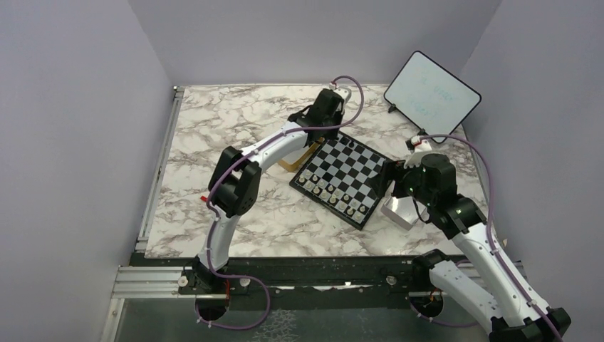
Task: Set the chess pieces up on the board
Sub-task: Place the chess piece on the chessboard.
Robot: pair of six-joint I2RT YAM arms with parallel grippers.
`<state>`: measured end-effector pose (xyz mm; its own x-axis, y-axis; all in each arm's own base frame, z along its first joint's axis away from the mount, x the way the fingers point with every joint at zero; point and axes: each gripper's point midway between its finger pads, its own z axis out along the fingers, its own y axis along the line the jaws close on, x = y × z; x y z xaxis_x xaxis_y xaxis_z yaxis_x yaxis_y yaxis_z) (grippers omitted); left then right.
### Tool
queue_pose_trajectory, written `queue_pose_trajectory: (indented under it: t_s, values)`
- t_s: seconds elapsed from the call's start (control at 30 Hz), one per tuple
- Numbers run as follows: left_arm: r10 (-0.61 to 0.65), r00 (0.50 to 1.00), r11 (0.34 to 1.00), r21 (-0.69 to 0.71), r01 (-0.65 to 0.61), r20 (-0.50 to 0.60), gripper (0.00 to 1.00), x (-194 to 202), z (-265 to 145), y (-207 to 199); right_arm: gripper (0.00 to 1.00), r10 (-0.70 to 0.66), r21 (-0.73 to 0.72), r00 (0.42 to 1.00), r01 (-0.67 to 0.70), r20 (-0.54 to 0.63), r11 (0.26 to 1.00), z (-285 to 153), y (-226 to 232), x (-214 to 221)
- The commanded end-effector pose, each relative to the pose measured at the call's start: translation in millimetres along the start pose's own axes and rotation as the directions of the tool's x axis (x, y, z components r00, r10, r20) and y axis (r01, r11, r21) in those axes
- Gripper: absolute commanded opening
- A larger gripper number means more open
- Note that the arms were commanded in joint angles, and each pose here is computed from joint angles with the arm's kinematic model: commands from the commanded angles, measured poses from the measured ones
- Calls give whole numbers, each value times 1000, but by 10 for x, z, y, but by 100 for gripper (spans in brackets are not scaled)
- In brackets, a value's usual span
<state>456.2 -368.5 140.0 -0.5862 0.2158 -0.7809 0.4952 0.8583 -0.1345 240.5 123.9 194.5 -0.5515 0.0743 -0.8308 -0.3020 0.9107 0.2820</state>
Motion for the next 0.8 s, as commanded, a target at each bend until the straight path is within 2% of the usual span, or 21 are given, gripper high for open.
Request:
queue_pose_trajectory:
  t_s: [0.0, 0.2, 0.77]
  values:
    - [-11, 1000, 1000, 18, 11, -6, 8, 129, 199, -67, 92, 10, 29, 999, -11, 31, 1000, -52, -51, -25]
    - [-4, 1000, 1000, -7, 4, -16, 8, 281, 361, -27, 92, 6, 30, 1000, -7, 27, 1000, -35, -61, -6]
    - [43, 999, 996, -75, -45, -27, 8, 370, 592, 126, 93, -5, 20, 1000, 4, 29, 1000, -41, -45, -13]
